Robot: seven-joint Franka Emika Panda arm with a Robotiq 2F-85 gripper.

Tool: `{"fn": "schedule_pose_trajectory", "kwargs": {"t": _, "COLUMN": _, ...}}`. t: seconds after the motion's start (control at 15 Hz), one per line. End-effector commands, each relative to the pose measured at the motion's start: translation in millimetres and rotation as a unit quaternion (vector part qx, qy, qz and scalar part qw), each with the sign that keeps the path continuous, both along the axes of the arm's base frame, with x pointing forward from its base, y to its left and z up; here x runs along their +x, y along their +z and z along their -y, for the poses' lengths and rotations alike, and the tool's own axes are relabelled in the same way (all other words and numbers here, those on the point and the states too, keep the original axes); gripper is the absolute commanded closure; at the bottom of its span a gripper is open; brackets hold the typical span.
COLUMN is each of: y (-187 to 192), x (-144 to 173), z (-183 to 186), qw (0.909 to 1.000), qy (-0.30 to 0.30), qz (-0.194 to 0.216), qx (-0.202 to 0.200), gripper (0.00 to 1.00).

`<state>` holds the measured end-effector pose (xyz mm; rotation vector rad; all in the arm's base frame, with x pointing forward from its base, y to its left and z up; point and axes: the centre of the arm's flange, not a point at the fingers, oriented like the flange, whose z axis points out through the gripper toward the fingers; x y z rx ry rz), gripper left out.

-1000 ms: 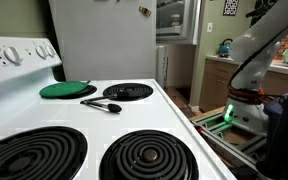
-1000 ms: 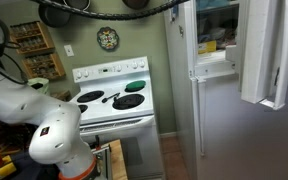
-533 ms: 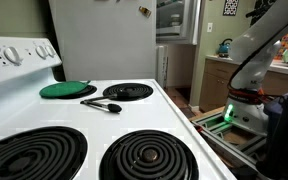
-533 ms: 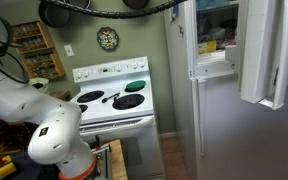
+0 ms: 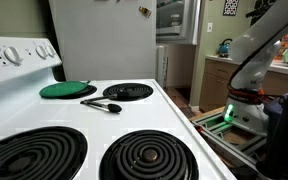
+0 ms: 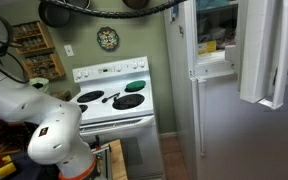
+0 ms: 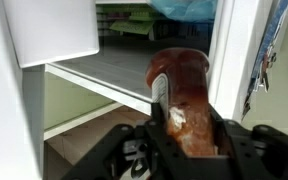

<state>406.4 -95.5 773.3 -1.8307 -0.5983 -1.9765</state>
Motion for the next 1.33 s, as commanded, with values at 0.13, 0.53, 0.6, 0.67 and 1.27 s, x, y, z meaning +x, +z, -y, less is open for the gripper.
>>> {"fn": "schedule_pose_trajectory", "kwargs": {"t": 0.13, "y": 1, "x": 0, "z": -1, "qw": 1.0, "qy": 0.001, "qz": 0.0, "qx": 0.0, "gripper": 0.81}}
{"fn": "schedule_pose_trajectory", "kwargs": {"t": 0.53, "y": 12, "x": 3, "z": -12, "qw": 0.9999, "qy": 0.01, "qz": 0.001, "qx": -0.006, "gripper": 0.81}}
{"fn": "schedule_pose_trajectory", "kwargs": {"t": 0.6, "y": 12, "x": 6, "z": -15, "qw": 0.9999, "qy": 0.015, "qz": -0.001, "qx": -0.005, "gripper": 0.81}}
{"fn": "schedule_pose_trajectory", "kwargs": {"t": 0.67, "y": 12, "x": 8, "z": -19, "qw": 0.9998, "qy": 0.022, "qz": -0.004, "qx": -0.002, "gripper": 0.81}}
{"fn": "schedule_pose_trajectory", "kwargs": {"t": 1.27, "y": -25, "x": 63, "z": -58, "qw": 0.9957, "qy": 0.053, "qz": -0.062, "qx": -0.043, "gripper": 0.81}}
